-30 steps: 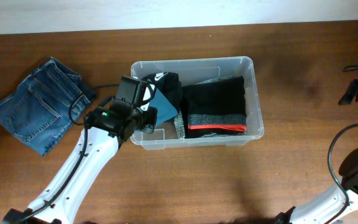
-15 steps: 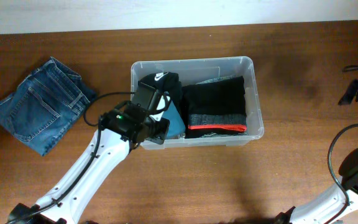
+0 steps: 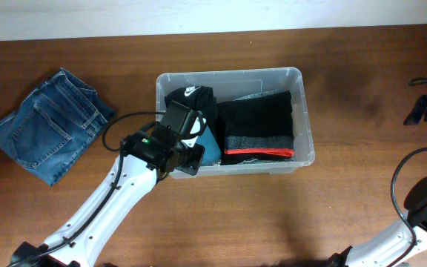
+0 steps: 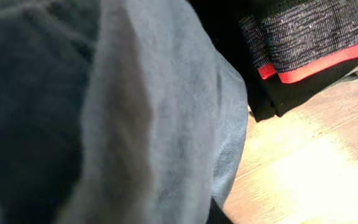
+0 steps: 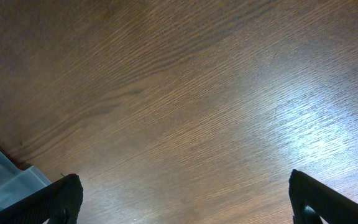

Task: Pack container
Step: 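Lower the denim item into the bin's front-left area and release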

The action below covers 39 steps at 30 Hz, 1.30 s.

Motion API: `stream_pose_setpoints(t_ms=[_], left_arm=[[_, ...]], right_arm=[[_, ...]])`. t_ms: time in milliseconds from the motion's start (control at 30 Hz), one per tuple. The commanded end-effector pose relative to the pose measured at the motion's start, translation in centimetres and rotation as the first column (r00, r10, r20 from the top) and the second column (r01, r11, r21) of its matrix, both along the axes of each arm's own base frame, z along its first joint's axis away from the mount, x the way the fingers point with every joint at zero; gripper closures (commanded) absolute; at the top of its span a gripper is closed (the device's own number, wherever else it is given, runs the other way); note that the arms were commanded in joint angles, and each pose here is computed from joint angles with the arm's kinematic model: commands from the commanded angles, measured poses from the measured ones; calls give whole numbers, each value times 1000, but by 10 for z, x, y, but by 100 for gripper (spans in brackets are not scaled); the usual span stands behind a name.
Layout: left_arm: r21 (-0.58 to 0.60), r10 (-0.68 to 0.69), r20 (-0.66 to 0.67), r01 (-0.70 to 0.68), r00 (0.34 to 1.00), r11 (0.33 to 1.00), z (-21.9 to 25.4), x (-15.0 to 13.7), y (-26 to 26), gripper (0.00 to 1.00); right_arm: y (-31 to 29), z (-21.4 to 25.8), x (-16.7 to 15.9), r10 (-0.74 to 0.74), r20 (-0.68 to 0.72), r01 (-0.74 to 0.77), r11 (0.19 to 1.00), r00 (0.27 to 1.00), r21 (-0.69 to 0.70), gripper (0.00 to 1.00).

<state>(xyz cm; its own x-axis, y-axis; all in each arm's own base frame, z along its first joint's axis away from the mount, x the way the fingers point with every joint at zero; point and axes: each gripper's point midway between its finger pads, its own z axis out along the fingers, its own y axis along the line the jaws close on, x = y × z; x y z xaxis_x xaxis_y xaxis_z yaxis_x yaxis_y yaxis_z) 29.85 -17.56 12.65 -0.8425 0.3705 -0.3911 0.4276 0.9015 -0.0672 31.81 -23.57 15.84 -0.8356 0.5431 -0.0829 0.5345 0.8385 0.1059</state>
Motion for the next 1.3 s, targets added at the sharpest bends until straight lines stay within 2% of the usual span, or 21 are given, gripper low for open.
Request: stream_pose_setpoints(t_ms=[0,200,333,467,500,533,600,800,867,900,967,1000,1133,1167,1200,1233,1267], left_arm=[[18,-6,15,5,1000,1000,3,4,1,72],[66,52,36,-54,998,996,2,8,12,61],[77,63,50,-66,997,995,3,11,14,61],[154,94,93,-108,991,982,4,16,30,61],[157,95,94,-109,991,982,4,16,31,58],[157,96,94,-110,991,981,4,16,31,50],[159,97,97,-112,991,981,5,17,31,47],[204,148,141,-175,979,963,8,23,43,47],[205,181,160,-212,970,955,9,26,47,54],[196,203,168,-234,965,952,10,27,47,66],[165,244,176,-273,954,948,11,30,46,96],[153,257,181,-286,949,946,12,32,45,99],[128,279,192,-306,941,943,14,35,43,99],[123,280,197,-307,940,944,15,37,42,98],[118,280,201,-307,939,944,16,38,41,89],[116,281,203,-308,938,944,16,38,41,76],[116,281,203,-308,938,944,16,38,41,58]], right_arm=[[1,2,0,0,8,0,1000,1000,1,2],[1,2,0,0,8,0,1000,1000,1,2],[1,2,0,0,8,0,1000,1000,1,2],[1,2,0,0,8,0,1000,1000,1,2],[1,2,0,0,8,0,1000,1000,1,2],[1,2,0,0,8,0,1000,1000,1,2],[1,2,0,0,8,0,1000,1000,1,2],[1,2,0,0,8,0,1000,1000,1,2],[1,2,0,0,8,0,1000,1000,1,2],[1,2,0,0,8,0,1000,1000,1,2],[1,2,0,0,8,0,1000,1000,1,2],[1,2,0,0,8,0,1000,1000,1,2],[1,2,0,0,8,0,1000,1000,1,2],[1,2,0,0,8,0,1000,1000,1,2],[1,2,0,0,8,0,1000,1000,1,2],[1,2,0,0,8,0,1000,1000,1,2],[1,2,0,0,8,0,1000,1000,1,2]])
